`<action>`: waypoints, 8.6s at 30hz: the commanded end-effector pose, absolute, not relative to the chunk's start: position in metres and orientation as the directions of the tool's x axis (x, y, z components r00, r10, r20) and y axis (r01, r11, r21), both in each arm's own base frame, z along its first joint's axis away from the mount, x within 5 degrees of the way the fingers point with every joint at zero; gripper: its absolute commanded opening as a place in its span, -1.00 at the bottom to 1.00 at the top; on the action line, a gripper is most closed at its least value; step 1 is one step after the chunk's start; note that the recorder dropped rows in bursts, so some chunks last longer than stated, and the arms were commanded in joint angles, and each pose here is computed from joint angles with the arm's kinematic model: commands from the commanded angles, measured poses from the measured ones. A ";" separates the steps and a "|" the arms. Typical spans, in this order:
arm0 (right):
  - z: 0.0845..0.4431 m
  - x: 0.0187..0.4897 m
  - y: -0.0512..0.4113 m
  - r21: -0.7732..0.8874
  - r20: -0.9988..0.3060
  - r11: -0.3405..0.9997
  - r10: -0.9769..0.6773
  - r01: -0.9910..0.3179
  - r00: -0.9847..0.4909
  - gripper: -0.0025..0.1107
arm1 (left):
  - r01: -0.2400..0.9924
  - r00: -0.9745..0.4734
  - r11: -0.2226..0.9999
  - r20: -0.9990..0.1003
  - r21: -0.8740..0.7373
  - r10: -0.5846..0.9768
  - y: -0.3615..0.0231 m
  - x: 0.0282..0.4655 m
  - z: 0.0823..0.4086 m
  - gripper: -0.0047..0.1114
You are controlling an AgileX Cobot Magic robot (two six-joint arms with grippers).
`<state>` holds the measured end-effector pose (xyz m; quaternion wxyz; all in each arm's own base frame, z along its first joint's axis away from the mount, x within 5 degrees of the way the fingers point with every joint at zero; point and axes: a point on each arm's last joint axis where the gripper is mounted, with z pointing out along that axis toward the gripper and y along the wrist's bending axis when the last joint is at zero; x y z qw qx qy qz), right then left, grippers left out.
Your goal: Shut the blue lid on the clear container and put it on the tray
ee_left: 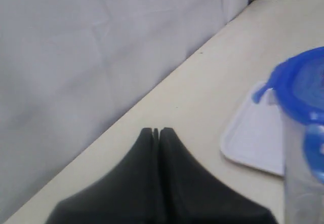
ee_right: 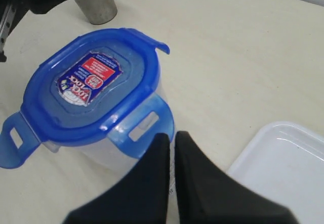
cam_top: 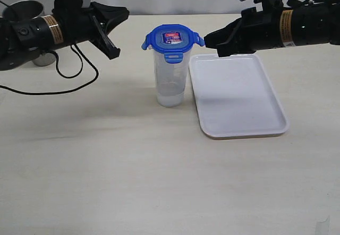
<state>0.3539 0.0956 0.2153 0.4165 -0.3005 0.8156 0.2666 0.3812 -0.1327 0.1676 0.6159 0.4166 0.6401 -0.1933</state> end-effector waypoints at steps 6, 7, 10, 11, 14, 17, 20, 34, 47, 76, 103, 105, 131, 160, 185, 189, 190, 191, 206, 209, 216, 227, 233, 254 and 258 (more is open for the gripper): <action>0.217 0.355 0.096 0.180 -0.842 0.672 -0.271 -0.718 -0.466 -0.88 | 0.877 0.106 0.417 -0.944 0.236 0.312 -0.142 0.366 0.158 -0.92; 0.217 0.355 0.096 0.180 -0.842 0.672 -0.271 -0.718 -0.466 -0.88 | 0.880 0.094 0.419 -0.948 0.222 0.304 -0.143 0.366 0.157 -0.92; 0.217 0.355 0.096 0.180 -0.842 0.672 -0.271 -0.718 -0.466 -0.88 | 0.888 0.093 0.410 -0.953 0.210 0.287 -0.144 0.365 0.155 -0.92; 0.217 0.355 0.096 0.180 -0.842 0.672 -0.271 -0.718 -0.466 -0.88 | 0.888 0.095 0.409 -0.954 0.211 0.285 -0.144 0.365 0.156 -0.92; 0.217 0.355 0.096 0.182 -0.842 0.673 -0.270 -0.717 -0.467 -0.88 | 0.901 0.116 0.378 -0.958 0.213 0.263 -0.146 0.362 0.158 -0.92; 0.217 0.355 0.096 0.182 -0.842 0.673 -0.270 -0.717 -0.467 -0.88 | 0.903 0.117 0.373 -0.958 0.212 0.261 -0.146 0.362 0.158 -0.92; 0.217 0.355 0.096 0.182 -0.842 0.673 -0.270 -0.717 -0.467 -0.88 | 0.902 0.114 0.376 -0.957 0.213 0.268 -0.146 0.362 0.157 -0.92; 0.217 0.355 0.096 0.182 -0.842 0.673 -0.270 -0.717 -0.467 -0.88 | 0.919 0.106 0.338 -0.953 0.202 0.284 -0.147 0.359 0.155 -0.92; 0.217 0.355 0.096 0.176 -0.843 0.671 -0.275 -0.721 -0.462 -0.88 | 0.928 0.116 0.305 -0.946 0.212 0.301 -0.147 0.356 0.154 -0.92; 0.220 0.335 0.109 0.187 -0.867 0.433 -0.349 -0.882 -0.355 -0.88 | 0.904 0.181 0.343 -0.955 0.256 0.236 -0.138 0.363 0.148 -0.92; 0.220 0.335 0.109 0.181 -0.869 0.430 -0.352 -0.884 -0.349 -0.88 | 0.902 0.187 0.330 -0.942 0.277 0.280 -0.147 0.361 0.145 -0.92; 0.220 0.335 0.109 0.181 -0.869 0.430 -0.352 -0.884 -0.349 -0.88 | 0.899 0.174 0.340 -0.936 0.278 0.305 -0.146 0.363 0.142 -0.92; 0.365 0.342 0.082 -0.467 -0.690 0.884 -0.351 0.019 -0.634 -0.88 | 0.876 0.124 0.399 -0.927 0.270 0.354 -0.142 0.368 0.138 -0.92; 0.300 0.364 0.245 -0.118 -0.417 0.678 -0.697 -0.725 -0.584 -0.88 | 0.879 0.134 0.394 -0.932 0.268 0.336 -0.143 0.368 0.140 -0.92; 0.273 0.372 0.254 -0.100 -0.377 0.621 -0.746 -0.777 -0.548 -0.88 | 0.878 0.132 0.396 -0.932 0.267 0.338 -0.143 0.368 0.140 -0.92; 0.296 0.374 0.249 -0.166 -0.468 0.654 -0.711 -0.738 -0.525 -0.88 | 0.878 0.132 0.396 -0.932 0.267 0.338 -0.143 0.368 0.140 -0.92; 0.300 0.373 0.249 -0.168 -0.476 0.655 -0.709 -0.737 -0.521 -0.88 | 0.878 0.132 0.396 -0.932 0.267 0.338 -0.143 0.368 0.140 -0.92; 0.305 0.371 0.247 -0.171 -0.487 0.656 -0.705 -0.735 -0.515 -0.88 | 0.878 0.132 0.396 -0.932 0.267 0.338 -0.143 0.368 0.140 -0.92; 0.322 0.349 0.231 -0.160 -0.379 0.633 -0.748 -0.757 -0.545 -0.55 | 0.878 0.132 0.396 -0.932 0.267 0.338 -0.143 0.368 0.140 -0.92; 0.317 0.348 0.231 -0.154 -0.361 0.632 -0.752 -0.760 -0.551 -0.55 | 0.878 0.132 0.396 -0.932 0.267 0.338 -0.143 0.368 0.140 -0.92; 0.297 0.353 0.233 -0.148 -0.351 0.636 -0.750 -0.758 -0.561 -0.55 | 0.878 0.132 0.396 -0.932 0.267 0.338 -0.143 0.368 0.140 -0.92; 0.279 0.368 0.228 -0.136 -0.331 0.667 -0.728 -0.733 -0.601 -0.55 | 0.878 0.132 0.396 -0.932 0.267 0.338 -0.143 0.368 0.140 -0.92; 0.269 0.372 0.226 -0.096 -0.320 0.666 -0.725 -0.740 -0.610 -0.55 | 0.878 0.132 0.396 -0.932 0.267 0.338 -0.143 0.368 0.140 -0.92; 0.251 0.372 0.232 -0.041 -0.274 0.615 -0.765 -0.788 -0.583 -0.54 | 0.864 0.051 0.463 -0.949 0.198 0.310 -0.128 0.374 0.140 -0.92; 0.251 0.372 0.232 -0.041 -0.274 0.615 -0.765 -0.788 -0.583 -0.54 | 0.884 0.065 0.429 -0.957 0.187 0.282 -0.116 0.372 0.142 -0.71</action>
